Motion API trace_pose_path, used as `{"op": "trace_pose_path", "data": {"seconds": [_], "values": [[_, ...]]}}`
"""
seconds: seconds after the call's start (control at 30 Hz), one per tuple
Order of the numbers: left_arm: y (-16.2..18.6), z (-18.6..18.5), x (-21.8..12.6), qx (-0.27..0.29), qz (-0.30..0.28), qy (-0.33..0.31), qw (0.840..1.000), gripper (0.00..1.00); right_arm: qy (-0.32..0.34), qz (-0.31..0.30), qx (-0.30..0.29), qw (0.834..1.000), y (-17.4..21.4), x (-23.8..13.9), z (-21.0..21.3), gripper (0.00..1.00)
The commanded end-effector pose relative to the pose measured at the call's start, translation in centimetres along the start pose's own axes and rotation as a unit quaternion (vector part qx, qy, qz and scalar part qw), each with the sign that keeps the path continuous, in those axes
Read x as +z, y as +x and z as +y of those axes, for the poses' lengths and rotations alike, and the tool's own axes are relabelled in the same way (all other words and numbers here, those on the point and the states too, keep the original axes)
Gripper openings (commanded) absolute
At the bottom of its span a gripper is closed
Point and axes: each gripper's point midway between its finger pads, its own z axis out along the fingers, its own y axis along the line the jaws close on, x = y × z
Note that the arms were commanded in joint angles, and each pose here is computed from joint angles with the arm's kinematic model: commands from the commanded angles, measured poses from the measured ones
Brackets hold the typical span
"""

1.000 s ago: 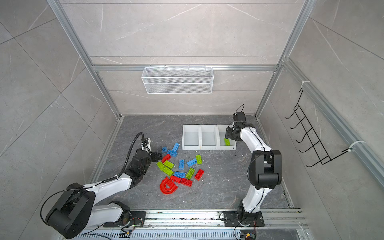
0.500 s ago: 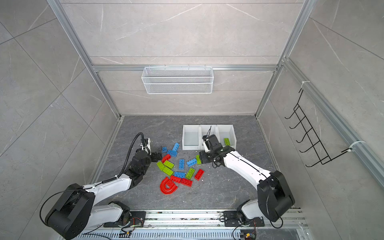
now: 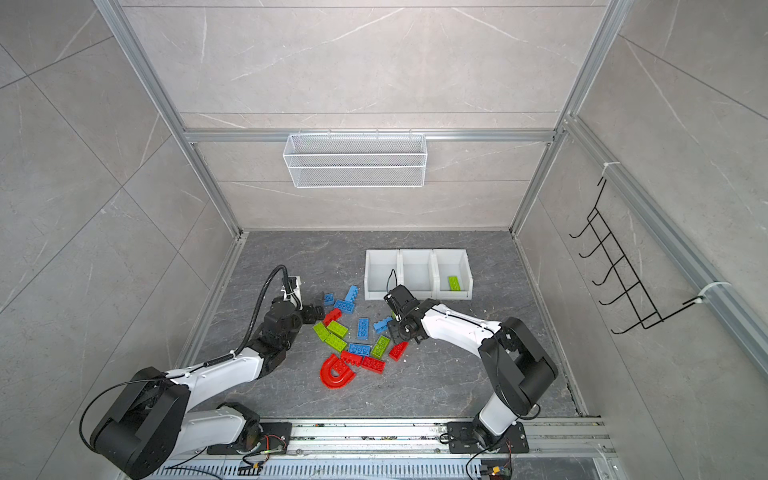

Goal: Sort the legos into containers by color
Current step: 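Move the right gripper to another lime-green brick and grasp it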

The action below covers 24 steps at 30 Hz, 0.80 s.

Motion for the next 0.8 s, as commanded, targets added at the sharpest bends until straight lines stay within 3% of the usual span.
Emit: {"op": "trace_pose_path", "data": {"seconds": [0.0, 0.37, 0.57, 0.77], "values": [[-1.8, 0.0, -0.4, -0.01, -0.031, 0.003, 0.999, 1.0, 0.022, -0.017, 0.008, 1.0, -1.4, 0.8, -0.5, 0.6], [-1.5, 0.1, -0.2, -0.009, -0.028, -0.002, 1.0, 1.0, 0.015, -0.003, 0.034, 0.999, -2.9, 4.5, -1.6, 0.52], [-1.6, 0.1, -0.3, -0.01, -0.03, -0.003, 1.0, 1.0, 0.014, -0.009, 0.041, 0.999, -2.9, 4.0, -2.3, 0.4], [-1.6, 0.1, -0.2, -0.011, -0.029, -0.004, 1.0, 1.0, 0.012, -0.025, 0.055, 0.998, -3.1, 1.3, -3.5, 0.34]]}}
